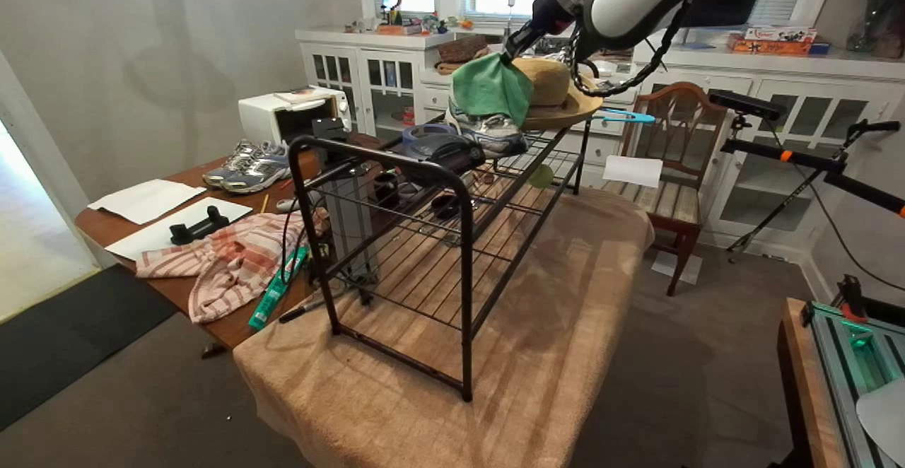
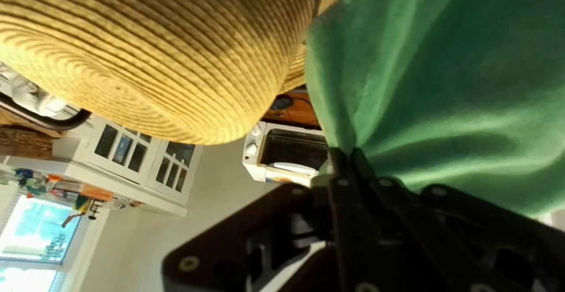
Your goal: Use the green towel to wipe the sneaker then place it on the bottom shelf of the rack.
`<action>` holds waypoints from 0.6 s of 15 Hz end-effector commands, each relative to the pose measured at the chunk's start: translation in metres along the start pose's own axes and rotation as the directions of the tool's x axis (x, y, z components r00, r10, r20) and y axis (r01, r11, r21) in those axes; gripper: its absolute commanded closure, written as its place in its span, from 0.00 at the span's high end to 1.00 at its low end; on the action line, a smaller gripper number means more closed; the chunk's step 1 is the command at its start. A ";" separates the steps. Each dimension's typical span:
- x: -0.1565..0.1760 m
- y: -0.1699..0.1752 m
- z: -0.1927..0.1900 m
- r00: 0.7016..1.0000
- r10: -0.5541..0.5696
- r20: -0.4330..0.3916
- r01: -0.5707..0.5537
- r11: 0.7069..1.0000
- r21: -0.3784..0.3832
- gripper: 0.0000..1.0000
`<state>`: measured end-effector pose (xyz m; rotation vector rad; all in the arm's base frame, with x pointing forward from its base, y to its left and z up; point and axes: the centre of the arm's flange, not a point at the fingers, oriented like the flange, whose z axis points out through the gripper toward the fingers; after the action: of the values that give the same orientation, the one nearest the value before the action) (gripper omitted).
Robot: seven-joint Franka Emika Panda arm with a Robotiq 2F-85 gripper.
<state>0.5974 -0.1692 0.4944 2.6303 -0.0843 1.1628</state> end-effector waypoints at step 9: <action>-0.021 -0.076 -0.009 0.943 -0.164 0.288 0.128 0.982 0.141 0.01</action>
<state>0.6011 -0.1072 0.4711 2.7841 0.0516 0.8663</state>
